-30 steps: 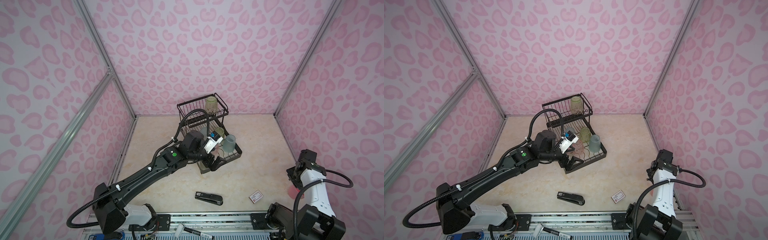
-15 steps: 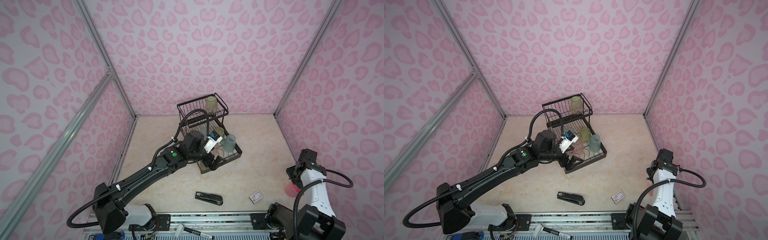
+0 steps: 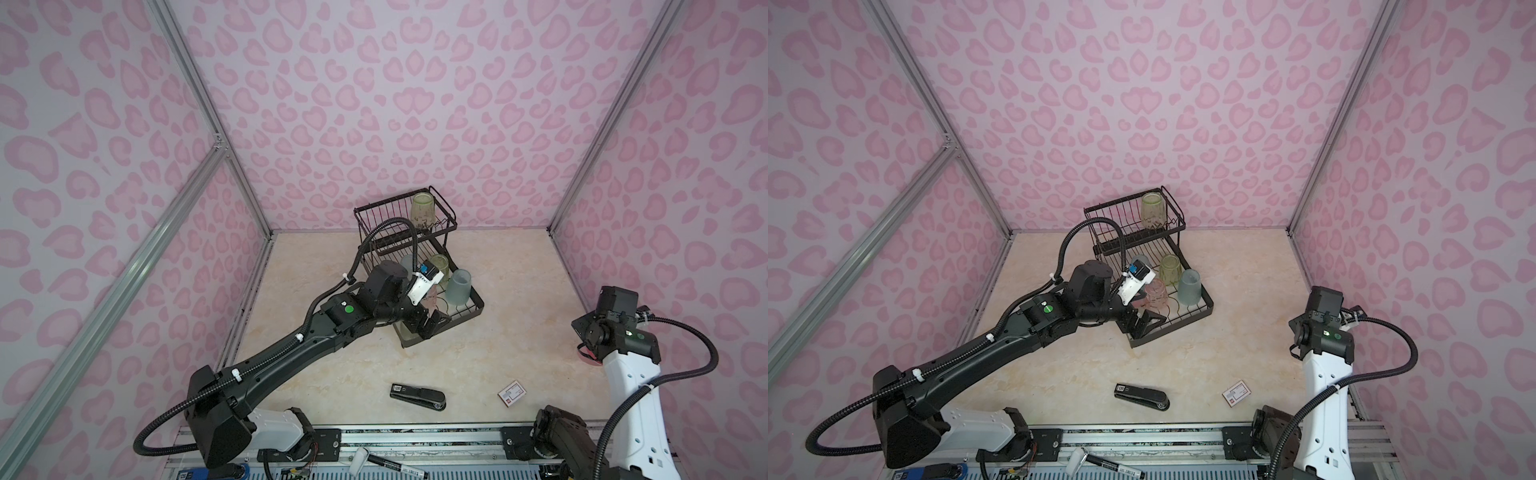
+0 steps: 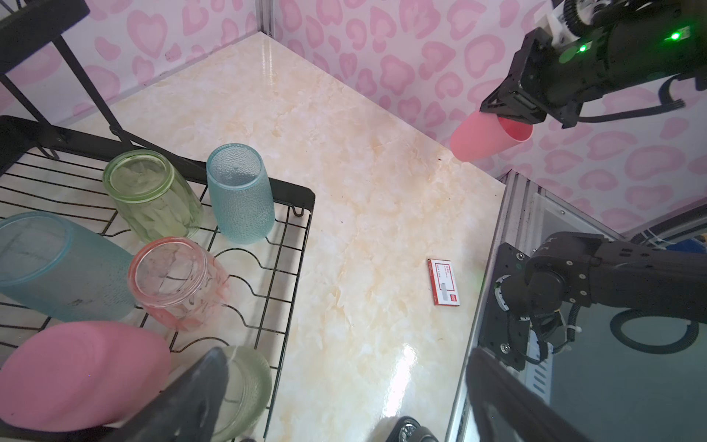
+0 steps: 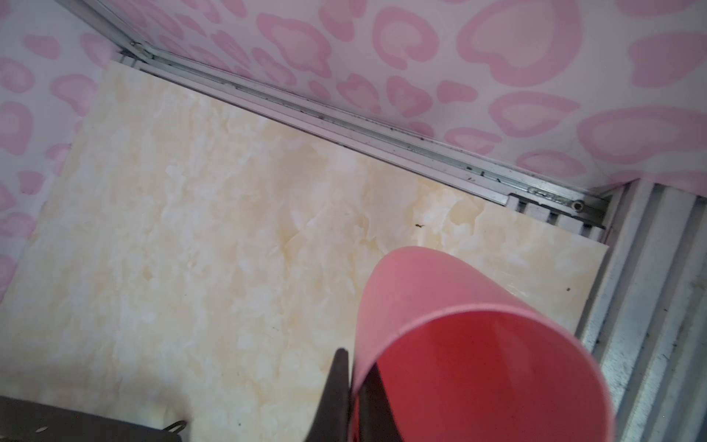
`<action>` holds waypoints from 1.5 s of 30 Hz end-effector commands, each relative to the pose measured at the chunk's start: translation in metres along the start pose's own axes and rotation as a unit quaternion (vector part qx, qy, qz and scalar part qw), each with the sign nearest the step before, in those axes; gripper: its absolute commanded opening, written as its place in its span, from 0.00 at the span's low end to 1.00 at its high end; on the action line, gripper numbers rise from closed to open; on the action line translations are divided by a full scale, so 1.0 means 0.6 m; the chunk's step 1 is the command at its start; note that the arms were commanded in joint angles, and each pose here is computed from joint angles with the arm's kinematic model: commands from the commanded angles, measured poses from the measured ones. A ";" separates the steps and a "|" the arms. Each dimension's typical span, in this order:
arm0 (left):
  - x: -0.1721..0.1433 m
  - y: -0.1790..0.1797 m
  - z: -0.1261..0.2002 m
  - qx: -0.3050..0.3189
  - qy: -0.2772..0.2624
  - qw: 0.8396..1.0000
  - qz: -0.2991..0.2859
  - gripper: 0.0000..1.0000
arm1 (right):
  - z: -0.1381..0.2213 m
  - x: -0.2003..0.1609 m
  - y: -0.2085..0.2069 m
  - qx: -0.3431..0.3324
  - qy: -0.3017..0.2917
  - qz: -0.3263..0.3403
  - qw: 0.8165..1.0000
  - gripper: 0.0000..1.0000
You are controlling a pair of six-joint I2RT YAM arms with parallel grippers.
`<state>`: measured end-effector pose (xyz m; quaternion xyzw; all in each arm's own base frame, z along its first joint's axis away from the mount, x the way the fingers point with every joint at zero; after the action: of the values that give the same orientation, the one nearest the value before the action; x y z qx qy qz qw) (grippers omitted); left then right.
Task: Load cups into a dish rack
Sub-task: Pick up the cup from the bottom-right of the table.
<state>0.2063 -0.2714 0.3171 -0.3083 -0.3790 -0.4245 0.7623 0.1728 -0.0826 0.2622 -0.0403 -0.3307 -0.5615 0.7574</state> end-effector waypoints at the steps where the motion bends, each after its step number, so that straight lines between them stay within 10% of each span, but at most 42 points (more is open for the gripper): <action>1: 0.010 0.001 0.007 0.010 -0.013 1.000 0.001 0.99 | 0.023 0.004 0.023 0.033 -0.025 0.007 0.999 0.04; 14: 0.031 0.010 0.048 0.072 -0.056 0.996 0.017 0.99 | 0.141 -0.003 0.119 0.219 -0.092 0.086 0.967 0.00; 30: 0.060 0.102 0.135 0.295 -0.104 0.939 0.141 0.99 | 0.215 -0.090 0.198 0.469 -0.114 0.196 0.853 0.00; 37: 0.050 0.142 0.204 0.385 -0.120 0.888 0.222 1.00 | 0.244 -0.158 0.242 0.580 -0.103 0.241 0.771 0.00; 45: 0.048 0.168 0.235 0.395 -0.125 0.846 0.336 0.99 | 0.286 -0.272 0.290 0.706 -0.050 0.309 0.635 0.00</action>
<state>0.2618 -0.1310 0.4004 -0.1216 -0.5071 0.0385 0.8524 0.2256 0.1684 0.3456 0.3227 -0.6061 0.0484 0.7254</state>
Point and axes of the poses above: each gripper's point midway between its finger pads, its own z axis back along the fingers, its own y axis along the line the jaws close on, x = y × z, the point moved 9 cm from there along z, back along the fingers, and after that the axes turned 5 degrees about -z, right-handed, at the moved point
